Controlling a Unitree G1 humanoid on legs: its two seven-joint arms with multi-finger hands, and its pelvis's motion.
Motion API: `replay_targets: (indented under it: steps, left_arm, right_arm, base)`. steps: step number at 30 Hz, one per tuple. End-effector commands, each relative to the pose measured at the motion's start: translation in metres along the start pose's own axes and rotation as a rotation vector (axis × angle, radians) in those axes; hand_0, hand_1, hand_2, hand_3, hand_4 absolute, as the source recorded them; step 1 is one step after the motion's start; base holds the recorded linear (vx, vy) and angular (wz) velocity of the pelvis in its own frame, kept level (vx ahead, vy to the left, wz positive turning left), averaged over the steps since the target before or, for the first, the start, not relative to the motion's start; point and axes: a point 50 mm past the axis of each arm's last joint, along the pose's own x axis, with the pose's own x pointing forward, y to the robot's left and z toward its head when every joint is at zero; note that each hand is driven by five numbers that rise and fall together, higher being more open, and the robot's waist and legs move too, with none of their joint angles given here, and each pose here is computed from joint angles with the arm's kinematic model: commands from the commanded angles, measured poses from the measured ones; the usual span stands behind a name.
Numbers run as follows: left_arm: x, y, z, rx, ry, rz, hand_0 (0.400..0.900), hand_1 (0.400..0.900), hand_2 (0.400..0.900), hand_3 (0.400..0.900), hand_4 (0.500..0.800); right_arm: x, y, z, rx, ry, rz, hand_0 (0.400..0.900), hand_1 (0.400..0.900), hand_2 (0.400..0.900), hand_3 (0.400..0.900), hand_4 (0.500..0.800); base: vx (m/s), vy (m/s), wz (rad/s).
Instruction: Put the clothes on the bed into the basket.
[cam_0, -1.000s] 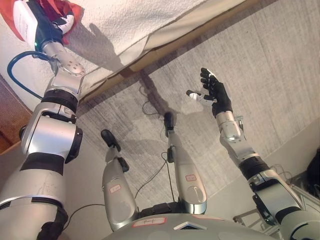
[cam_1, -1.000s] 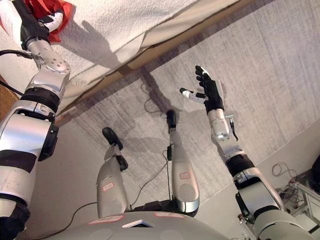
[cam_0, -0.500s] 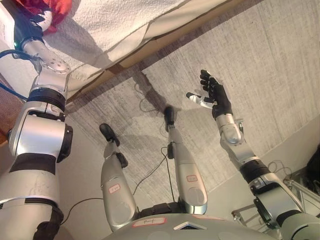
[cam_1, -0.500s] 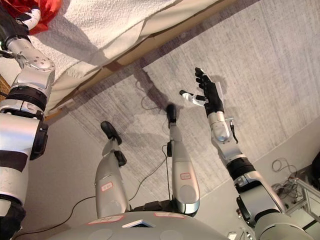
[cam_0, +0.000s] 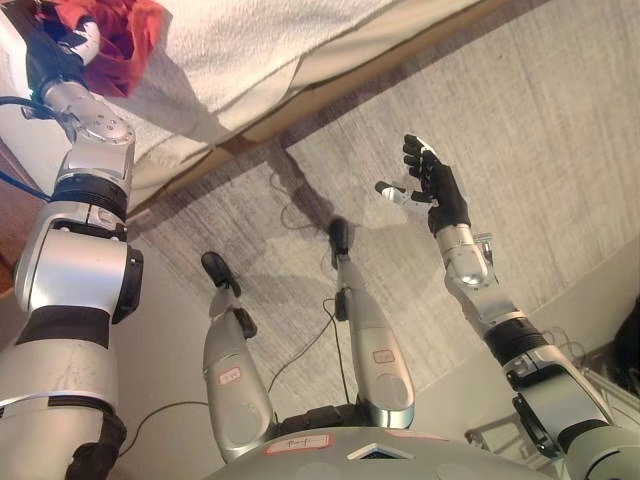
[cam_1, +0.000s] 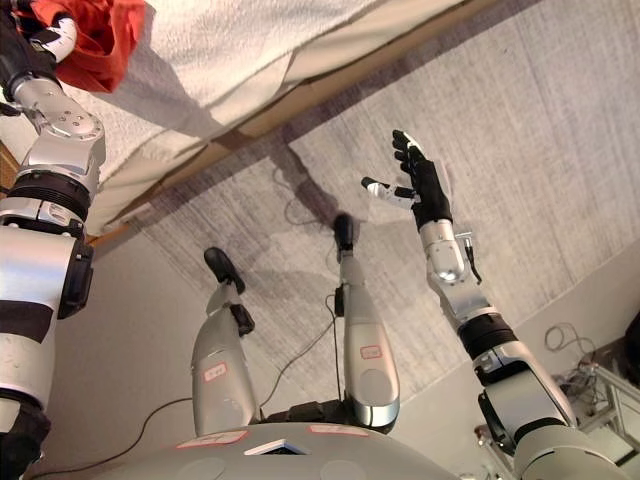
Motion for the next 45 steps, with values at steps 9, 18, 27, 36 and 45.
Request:
replay_targets:
  steps: [9, 18, 27, 36, 45]
  left_arm:
    - [-0.010, 0.029, -0.075, 0.054, 0.099, -0.045, 0.400, 0.400, 0.400, 0.400, 0.500]
    - [0.002, 0.093, -0.104, 0.165, 0.156, 0.057, 0.400, 0.400, 0.400, 0.400, 0.500]
    - [0.016, 0.182, -0.102, 0.262, 0.139, 0.242, 0.400, 0.400, 0.400, 0.400, 0.500]
    - [0.015, 0.254, -0.099, 0.406, 0.194, 0.379, 0.400, 0.400, 0.400, 0.400, 0.500]
    - [0.021, 0.253, -0.087, 0.392, 0.165, 0.380, 0.400, 0.400, 0.400, 0.400, 0.500]
  right_arm:
    - [-0.020, -0.047, -0.032, -0.038, 0.113, -0.136, 0.900, 0.900, 0.900, 0.900, 0.800]
    - [-0.031, -0.064, -0.040, -0.078, 0.161, -0.142, 0.900, 0.900, 0.900, 0.900, 0.800]
    - [-0.044, -0.078, -0.048, -0.097, 0.207, -0.137, 0.900, 0.900, 0.900, 0.900, 0.800]
    - [-0.050, -0.072, -0.059, -0.101, 0.260, -0.083, 0.900, 0.900, 0.900, 0.900, 0.800]
    - [-0.045, -0.055, -0.058, -0.069, 0.250, -0.031, 0.900, 0.900, 0.900, 0.900, 0.800]
  base:
    - [0.085, 0.005, 0.22]
    - [0.018, -0.004, 0.20]
    - [-0.024, -0.002, 0.13]
    - [0.014, 0.026, 0.03]
    - [0.007, 0.016, 0.05]
